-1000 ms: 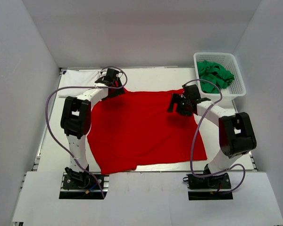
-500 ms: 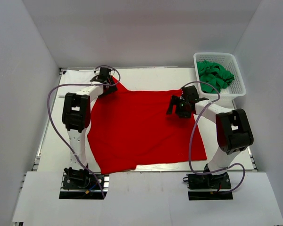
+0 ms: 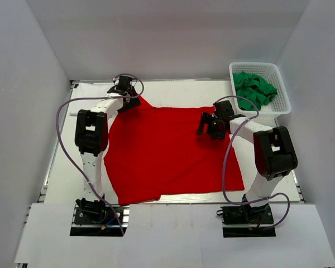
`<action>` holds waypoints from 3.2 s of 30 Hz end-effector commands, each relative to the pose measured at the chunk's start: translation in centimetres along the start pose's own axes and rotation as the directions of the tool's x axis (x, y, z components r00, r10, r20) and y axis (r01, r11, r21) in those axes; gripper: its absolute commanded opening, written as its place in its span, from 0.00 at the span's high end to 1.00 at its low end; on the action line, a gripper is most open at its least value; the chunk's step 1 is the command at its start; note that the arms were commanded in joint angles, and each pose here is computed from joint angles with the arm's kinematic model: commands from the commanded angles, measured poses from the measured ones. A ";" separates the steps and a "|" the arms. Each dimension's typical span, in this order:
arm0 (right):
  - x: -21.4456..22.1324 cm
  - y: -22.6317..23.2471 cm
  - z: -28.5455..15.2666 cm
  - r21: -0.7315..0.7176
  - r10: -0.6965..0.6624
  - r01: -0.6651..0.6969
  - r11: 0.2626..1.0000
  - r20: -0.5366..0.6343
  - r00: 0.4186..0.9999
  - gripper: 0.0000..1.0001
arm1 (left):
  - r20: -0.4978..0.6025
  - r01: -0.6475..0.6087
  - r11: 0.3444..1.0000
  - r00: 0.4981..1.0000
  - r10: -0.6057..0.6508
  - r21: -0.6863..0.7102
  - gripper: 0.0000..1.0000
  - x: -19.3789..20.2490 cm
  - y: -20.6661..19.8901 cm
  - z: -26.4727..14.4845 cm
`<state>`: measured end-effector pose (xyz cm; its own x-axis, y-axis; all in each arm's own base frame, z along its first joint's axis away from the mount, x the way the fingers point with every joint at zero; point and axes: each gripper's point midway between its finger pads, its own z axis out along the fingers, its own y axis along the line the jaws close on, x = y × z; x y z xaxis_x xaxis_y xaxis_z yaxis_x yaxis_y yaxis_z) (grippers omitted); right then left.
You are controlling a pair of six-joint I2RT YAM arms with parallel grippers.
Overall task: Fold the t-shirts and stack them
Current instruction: Flatten out the tshirt
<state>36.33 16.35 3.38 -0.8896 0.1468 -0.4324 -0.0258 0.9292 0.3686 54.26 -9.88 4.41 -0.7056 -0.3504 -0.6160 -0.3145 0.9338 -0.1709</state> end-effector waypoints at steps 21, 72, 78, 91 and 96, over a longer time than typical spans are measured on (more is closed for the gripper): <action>-0.1 -0.2 0.5 0.011 -0.006 0.006 1.000 -0.027 1.000 0.10 | 0.033 -0.039 0.998 0.999 0.038 0.057 0.29 -1.8 -2.5 -0.6; -0.8 -0.4 0.8 0.026 -0.005 0.005 1.000 -0.024 1.000 0.10 | 0.239 -0.033 0.942 0.970 -0.051 0.333 1.00 -8.7 -9.5 1.1; -1.4 -0.7 1.1 0.043 -0.015 0.016 0.999 -0.021 1.000 0.10 | 0.241 -0.021 0.884 0.965 -0.105 0.468 0.99 -9.4 -12.9 3.1; -1.2 -1.2 0.9 0.056 -0.010 0.011 0.998 -0.024 1.000 0.10 | 0.386 -0.177 0.792 0.919 -0.079 0.584 0.00 -11.3 -16.9 2.3; -2.1 -0.5 -0.2 0.039 -0.027 0.027 0.999 0.012 1.000 0.10 | 0.485 -0.269 0.756 0.871 -0.073 0.597 0.00 -14.6 -18.2 -1.6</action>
<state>38.07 16.32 3.31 -0.8935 0.1399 -0.4267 -0.0211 0.9361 0.3511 68.71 -21.82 7.47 -0.4413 -0.3494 -0.8265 0.2179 0.8518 -0.4765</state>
